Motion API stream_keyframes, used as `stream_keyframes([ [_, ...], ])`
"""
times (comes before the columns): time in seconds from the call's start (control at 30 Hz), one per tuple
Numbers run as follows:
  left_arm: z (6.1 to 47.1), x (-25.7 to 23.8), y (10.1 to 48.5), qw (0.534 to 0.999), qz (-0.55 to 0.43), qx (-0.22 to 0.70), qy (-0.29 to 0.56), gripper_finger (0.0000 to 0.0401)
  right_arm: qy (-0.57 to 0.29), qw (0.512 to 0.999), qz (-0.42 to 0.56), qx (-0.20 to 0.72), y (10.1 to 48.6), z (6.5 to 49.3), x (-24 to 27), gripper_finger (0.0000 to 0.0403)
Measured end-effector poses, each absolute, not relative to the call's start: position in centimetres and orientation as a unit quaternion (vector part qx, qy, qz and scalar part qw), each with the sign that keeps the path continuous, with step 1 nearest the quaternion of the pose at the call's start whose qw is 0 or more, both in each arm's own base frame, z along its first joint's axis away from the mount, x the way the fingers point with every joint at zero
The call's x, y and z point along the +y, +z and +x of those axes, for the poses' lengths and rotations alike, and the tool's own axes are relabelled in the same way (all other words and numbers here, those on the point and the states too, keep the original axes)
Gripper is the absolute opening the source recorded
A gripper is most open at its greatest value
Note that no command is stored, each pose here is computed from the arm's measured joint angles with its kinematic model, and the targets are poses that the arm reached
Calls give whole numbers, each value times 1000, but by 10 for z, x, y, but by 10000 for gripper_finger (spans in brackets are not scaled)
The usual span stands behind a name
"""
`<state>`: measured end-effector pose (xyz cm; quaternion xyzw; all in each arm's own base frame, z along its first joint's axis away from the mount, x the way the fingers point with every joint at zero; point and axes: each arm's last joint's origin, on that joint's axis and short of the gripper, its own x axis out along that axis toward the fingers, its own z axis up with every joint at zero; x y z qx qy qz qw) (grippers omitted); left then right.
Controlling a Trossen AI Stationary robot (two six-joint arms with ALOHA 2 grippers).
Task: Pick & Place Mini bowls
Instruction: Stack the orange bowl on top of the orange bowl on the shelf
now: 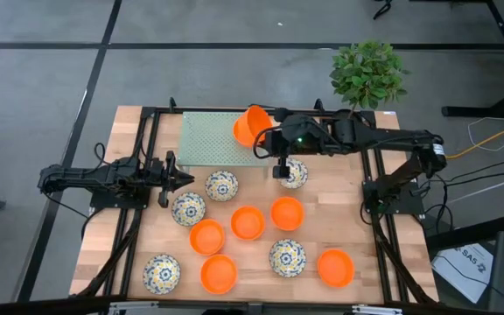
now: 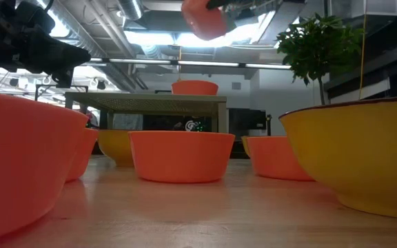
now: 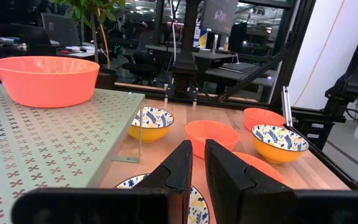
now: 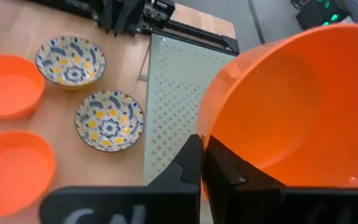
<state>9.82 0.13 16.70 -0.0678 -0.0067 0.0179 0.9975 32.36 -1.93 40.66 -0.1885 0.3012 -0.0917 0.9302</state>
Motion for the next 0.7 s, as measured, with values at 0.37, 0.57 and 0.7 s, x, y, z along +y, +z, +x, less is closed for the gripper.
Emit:
stream_keyframes([
  [0.37,98,1,167,998,-68,-6,18,38,-63,887,-270,368,372,351,-35,7],
  [0.57,98,1,167,998,-68,-6,18,38,-50,871,-287,395,356,362,-46,7],
  [0.7,98,1,167,998,-68,-6,18,38,-45,860,-305,406,350,366,-53,7],
])
